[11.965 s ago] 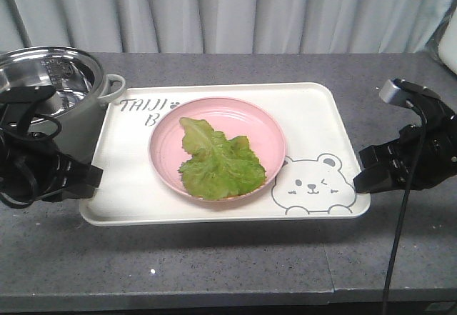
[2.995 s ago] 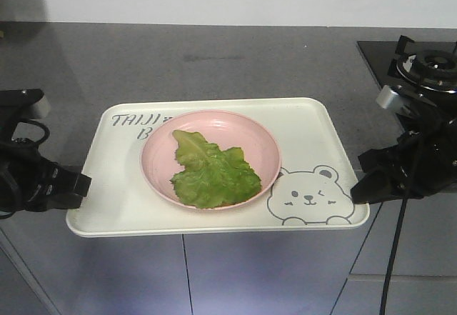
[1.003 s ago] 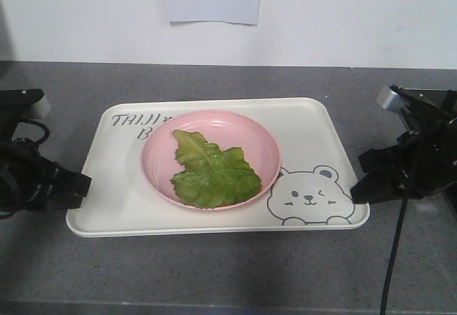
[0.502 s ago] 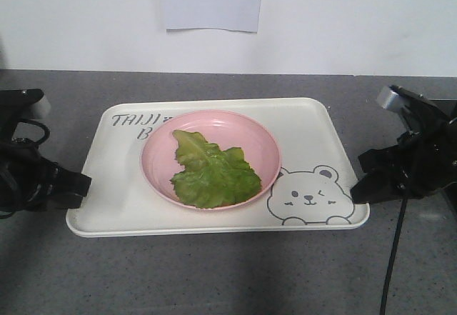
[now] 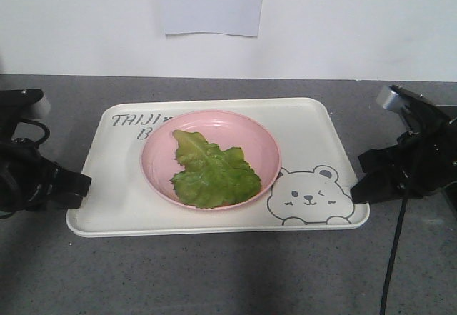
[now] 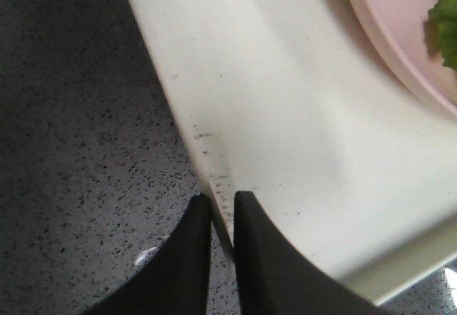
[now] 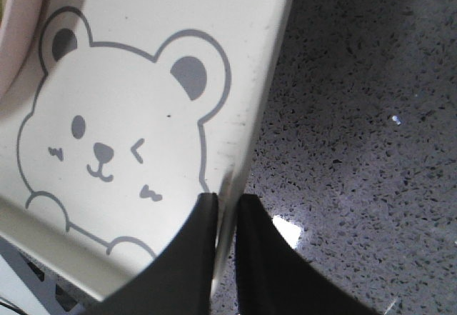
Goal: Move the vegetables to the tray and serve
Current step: 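Hold the tray with both grippers as the base stops at the counter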
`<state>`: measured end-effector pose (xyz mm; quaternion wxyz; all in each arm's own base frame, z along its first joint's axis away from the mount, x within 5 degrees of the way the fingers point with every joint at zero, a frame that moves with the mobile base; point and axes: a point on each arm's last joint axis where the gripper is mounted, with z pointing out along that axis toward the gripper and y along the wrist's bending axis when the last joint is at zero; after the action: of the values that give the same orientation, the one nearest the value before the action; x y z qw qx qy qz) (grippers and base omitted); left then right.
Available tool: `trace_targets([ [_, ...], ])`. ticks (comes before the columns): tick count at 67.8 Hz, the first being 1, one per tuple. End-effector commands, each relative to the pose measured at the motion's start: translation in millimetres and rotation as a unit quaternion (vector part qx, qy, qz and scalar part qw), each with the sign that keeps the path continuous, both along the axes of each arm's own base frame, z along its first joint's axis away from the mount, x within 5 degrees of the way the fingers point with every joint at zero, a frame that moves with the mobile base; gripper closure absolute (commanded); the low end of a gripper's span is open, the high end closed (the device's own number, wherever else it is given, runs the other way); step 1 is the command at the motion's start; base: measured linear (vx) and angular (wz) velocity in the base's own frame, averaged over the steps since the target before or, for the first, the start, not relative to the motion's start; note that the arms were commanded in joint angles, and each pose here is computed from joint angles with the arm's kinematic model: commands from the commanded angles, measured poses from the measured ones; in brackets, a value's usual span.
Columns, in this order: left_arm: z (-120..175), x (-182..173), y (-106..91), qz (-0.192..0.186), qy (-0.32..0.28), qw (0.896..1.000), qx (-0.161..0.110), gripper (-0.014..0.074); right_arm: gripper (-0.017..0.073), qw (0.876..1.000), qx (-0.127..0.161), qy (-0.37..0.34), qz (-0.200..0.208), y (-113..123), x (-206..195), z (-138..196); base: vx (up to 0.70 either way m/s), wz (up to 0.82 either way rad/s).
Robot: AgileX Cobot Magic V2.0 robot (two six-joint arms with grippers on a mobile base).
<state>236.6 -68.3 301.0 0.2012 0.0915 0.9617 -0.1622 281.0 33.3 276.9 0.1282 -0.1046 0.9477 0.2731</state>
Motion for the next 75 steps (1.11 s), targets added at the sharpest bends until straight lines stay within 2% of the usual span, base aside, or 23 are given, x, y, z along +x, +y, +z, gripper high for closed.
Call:
trace_targets([
  [1, 20.9, -0.6, -7.3, 0.003, -0.051, 0.998, -0.040, 0.0599, 0.0562, 0.998, 0.050, -0.022, 0.043, 12.8, -10.1, 23.7, 0.01, 0.00],
  [75, 20.9, -0.6, -7.3, 0.003, -0.051, 0.998, -0.040, 0.0599, 0.0562, 0.998, 0.050, -0.022, 0.043, 12.8, -10.1, 23.7, 0.00, 0.00],
])
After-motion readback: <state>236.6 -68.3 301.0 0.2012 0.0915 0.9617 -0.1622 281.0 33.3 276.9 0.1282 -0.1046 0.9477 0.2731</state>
